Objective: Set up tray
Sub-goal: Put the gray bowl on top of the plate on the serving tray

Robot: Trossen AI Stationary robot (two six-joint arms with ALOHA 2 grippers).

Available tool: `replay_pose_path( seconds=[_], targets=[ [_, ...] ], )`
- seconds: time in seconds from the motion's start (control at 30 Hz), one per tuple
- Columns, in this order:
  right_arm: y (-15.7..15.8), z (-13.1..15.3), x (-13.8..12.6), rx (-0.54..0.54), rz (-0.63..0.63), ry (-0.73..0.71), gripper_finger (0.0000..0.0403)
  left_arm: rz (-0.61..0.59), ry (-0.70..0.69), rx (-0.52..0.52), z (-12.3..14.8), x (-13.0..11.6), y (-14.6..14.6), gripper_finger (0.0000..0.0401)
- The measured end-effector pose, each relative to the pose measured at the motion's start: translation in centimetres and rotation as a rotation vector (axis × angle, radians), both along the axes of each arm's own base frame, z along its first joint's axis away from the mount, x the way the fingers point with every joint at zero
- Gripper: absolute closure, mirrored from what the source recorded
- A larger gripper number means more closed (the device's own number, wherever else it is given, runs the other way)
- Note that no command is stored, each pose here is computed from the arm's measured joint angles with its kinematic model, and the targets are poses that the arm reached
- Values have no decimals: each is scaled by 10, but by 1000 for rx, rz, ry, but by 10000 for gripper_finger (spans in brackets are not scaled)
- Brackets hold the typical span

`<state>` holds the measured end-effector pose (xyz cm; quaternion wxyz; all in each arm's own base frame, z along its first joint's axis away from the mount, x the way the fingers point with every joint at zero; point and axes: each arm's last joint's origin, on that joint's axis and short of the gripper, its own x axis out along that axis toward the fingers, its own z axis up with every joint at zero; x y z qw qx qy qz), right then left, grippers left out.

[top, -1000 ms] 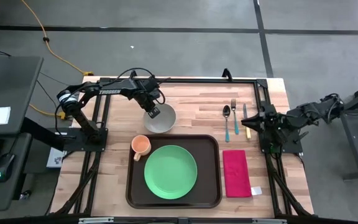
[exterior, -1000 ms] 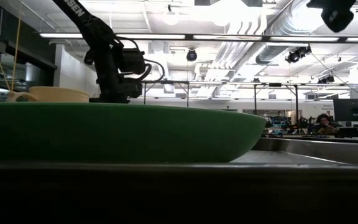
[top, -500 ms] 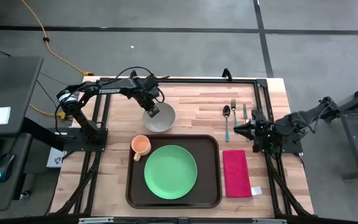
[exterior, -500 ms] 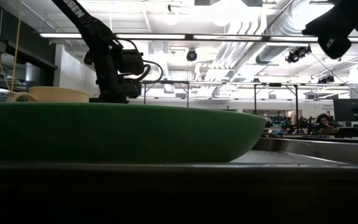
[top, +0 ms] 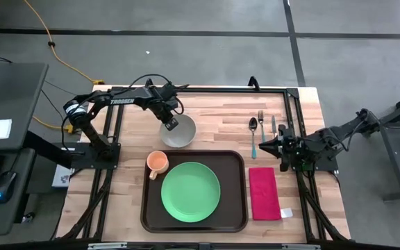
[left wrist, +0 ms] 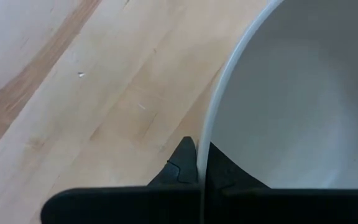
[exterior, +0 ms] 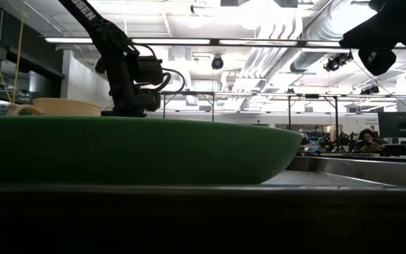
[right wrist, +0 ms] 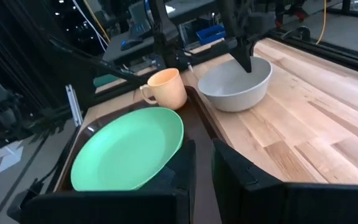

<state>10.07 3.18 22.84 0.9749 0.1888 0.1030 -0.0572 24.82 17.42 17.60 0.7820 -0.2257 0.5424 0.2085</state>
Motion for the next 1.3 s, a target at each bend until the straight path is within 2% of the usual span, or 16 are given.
replay_pose_path(
  seconds=[0.23, 0.43, 0.93, 1.1, 1.3],
  targets=[
    [0, 0, 0, 1, 0, 1, 375, -16, -14, 62, 19, 9, 7, 383],
    [0, 0, 0, -1, 0, 1, 375, -46, 7, 84, 53, 15, 13, 383],
    [0, 0, 0, -27, 10, 6, 375, -76, -40, 116, 134, 21, 16, 383],
    [0, 0, 0, -28, 11, 6, 375, -79, -38, 111, 148, 19, 14, 383],
    [0, 0, 0, -28, 11, 6, 375, -79, -31, 107, 153, 18, 13, 384]
  ],
)
